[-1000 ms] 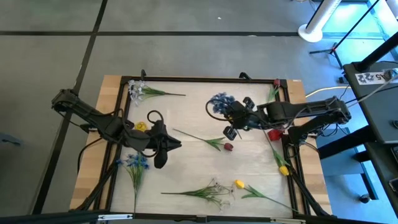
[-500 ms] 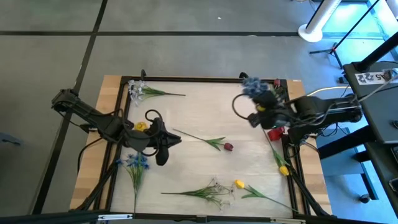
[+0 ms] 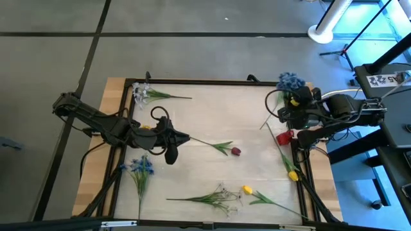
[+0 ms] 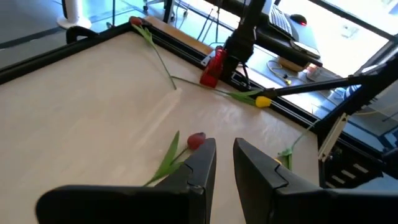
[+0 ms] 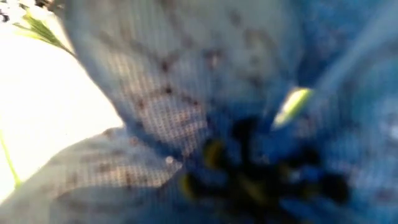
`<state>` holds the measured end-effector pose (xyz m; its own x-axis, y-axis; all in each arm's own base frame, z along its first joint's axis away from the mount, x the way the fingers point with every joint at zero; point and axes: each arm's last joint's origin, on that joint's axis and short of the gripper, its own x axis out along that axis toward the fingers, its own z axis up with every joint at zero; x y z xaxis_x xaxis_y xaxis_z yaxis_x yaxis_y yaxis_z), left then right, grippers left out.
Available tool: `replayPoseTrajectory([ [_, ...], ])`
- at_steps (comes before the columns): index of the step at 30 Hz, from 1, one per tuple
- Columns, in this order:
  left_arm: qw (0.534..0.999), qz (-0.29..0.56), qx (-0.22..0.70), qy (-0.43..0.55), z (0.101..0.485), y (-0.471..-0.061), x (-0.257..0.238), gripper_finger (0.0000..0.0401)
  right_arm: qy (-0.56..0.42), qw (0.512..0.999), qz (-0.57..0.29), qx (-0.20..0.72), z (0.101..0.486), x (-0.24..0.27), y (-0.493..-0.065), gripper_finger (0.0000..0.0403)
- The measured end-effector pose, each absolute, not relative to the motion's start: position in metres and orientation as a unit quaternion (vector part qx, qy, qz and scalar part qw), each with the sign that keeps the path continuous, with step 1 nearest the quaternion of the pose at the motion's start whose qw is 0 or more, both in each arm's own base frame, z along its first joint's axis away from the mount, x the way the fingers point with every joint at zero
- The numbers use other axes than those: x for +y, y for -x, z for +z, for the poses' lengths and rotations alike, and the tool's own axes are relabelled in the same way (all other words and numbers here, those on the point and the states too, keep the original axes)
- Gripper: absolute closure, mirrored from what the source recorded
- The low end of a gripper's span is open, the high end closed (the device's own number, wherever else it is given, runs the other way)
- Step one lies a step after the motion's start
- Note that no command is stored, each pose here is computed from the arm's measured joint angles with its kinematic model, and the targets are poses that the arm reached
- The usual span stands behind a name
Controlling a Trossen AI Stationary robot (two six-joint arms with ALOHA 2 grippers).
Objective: Sort flowers into vase by color
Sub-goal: Put the top blue flower into the red vase
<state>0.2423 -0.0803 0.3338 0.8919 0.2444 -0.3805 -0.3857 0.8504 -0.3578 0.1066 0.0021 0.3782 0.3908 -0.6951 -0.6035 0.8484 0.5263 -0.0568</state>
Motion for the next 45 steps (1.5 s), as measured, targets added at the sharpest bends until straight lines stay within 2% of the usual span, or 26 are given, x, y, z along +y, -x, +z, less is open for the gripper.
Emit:
replayPoseTrajectory([
  [7,0.947,0.175,0.159,0.220,0.334,-0.244,-0.075,0.0348,-0.173,0.805,-0.472,0.315,0.343,-0.001,-0.088,0.0392],
  [22,0.946,0.182,0.159,0.217,0.334,-0.245,-0.071,0.0348,-0.211,0.775,-0.460,0.378,0.312,0.003,-0.089,0.0375],
  [29,0.946,0.178,0.165,0.214,0.333,-0.244,-0.073,0.0348,-0.210,0.806,-0.468,0.295,0.316,0.003,-0.101,0.0390],
  [39,0.946,0.175,0.166,0.215,0.333,-0.244,-0.073,0.0348,-0.194,0.827,-0.477,0.228,0.321,0.003,-0.110,0.0385],
  [45,0.946,0.174,0.166,0.216,0.333,-0.244,-0.073,0.0348,-0.191,0.837,-0.475,0.195,0.303,0.005,-0.124,0.0384],
])
